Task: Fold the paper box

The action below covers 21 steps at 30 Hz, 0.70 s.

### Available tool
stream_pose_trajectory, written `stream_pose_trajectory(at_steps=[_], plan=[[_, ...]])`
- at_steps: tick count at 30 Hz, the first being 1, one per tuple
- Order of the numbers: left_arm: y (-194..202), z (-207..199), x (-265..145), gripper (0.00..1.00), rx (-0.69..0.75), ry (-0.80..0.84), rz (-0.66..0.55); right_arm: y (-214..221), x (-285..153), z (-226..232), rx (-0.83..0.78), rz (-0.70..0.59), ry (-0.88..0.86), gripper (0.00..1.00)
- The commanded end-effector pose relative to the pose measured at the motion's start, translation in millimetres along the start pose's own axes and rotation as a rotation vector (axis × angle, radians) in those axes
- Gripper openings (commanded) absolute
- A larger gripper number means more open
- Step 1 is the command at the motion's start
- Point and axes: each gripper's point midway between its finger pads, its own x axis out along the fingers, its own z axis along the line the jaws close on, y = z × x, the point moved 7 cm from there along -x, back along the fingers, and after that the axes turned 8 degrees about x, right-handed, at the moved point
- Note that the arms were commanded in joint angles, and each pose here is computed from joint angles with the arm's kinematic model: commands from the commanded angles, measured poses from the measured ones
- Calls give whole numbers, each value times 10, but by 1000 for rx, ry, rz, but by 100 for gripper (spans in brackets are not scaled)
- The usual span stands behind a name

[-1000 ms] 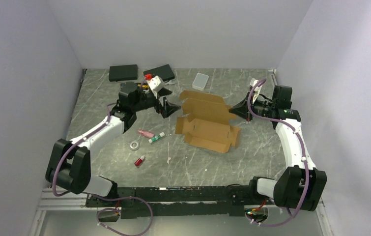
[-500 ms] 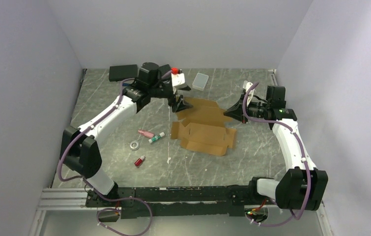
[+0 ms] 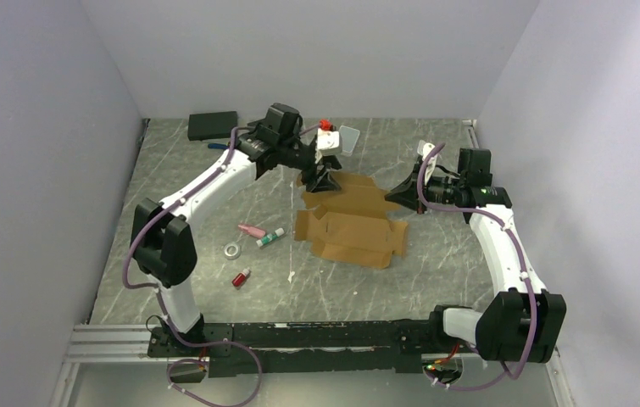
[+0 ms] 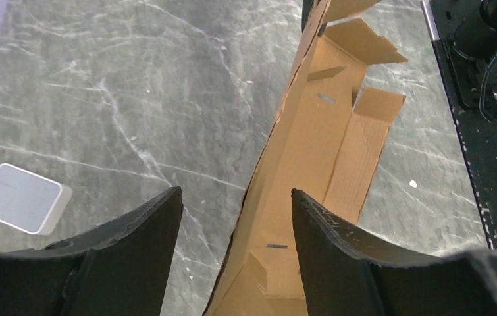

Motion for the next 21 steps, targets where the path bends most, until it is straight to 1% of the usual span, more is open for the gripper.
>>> stream_pose_trajectory(at_steps=[1,5,9,15,17,21], plan=[[-5,-68,42,66,11,75,15,-204,-41,51,-97,-27,-9,0],[78,-114,-6,66,5,45,38,-213,-46,62,-98,-30,-16,0],[148,-133,-140,73,-19,-12,-15,-211,-44,66,-97,-31,-21,0],[350,-131,-371,77,-76,-94,-100,-210,-42,72,-93,-33,-28,0],[376,-136,-364,76,-85,-97,-114,-205,-38,68,-89,-33,-30,0],[387,-101,-331,71,-109,-78,-122,-206,-37,69,-88,-33,-32,0]])
